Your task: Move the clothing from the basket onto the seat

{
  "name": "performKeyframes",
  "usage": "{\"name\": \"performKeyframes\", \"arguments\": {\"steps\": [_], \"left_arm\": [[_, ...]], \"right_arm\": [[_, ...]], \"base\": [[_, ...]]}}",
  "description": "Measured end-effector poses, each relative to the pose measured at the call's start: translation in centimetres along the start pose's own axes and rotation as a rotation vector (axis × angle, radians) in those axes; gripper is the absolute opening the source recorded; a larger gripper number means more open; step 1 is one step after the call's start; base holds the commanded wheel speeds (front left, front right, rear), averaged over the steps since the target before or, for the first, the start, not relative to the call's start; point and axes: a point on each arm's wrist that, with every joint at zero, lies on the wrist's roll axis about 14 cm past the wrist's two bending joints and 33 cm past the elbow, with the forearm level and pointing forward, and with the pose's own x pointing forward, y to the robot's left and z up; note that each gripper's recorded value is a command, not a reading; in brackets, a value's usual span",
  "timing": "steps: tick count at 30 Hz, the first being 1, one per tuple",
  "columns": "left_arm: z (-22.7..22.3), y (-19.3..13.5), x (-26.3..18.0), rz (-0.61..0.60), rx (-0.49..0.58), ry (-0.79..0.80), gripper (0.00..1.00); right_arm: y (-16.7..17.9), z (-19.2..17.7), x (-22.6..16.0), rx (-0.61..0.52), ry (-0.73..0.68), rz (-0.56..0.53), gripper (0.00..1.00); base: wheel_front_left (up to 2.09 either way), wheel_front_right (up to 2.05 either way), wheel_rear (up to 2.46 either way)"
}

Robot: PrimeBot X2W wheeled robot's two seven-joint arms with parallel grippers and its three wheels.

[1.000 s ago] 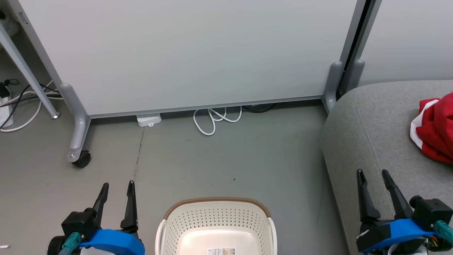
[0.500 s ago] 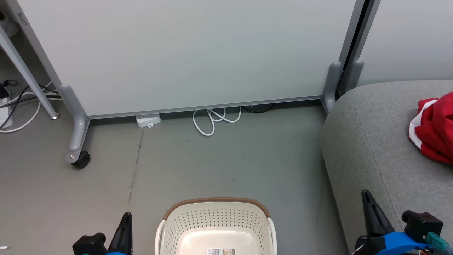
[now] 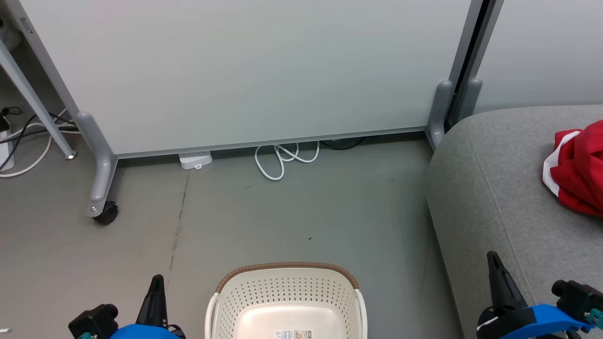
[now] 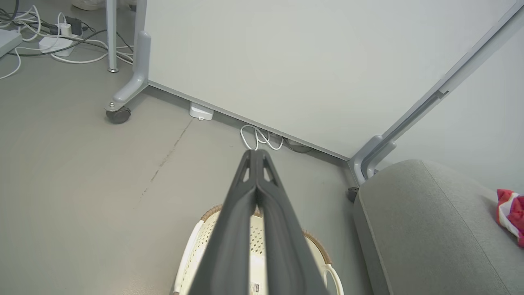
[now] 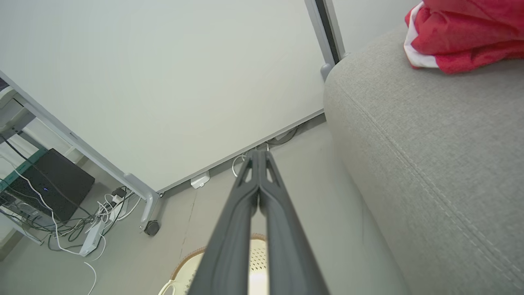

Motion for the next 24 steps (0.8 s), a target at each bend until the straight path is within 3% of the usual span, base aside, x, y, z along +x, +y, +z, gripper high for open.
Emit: {"name": "performKeyframes", "arguments": {"steps": [24], "left_arm": [[2.4,-0.4,1.1,0.01,-0.349,-0.043,0.0]], "right_arm": [[-0.1,1.0,0.5,0.347,-0.012,-0.018,0.0]], "base": [[0.0,0.0,0.0]]}}
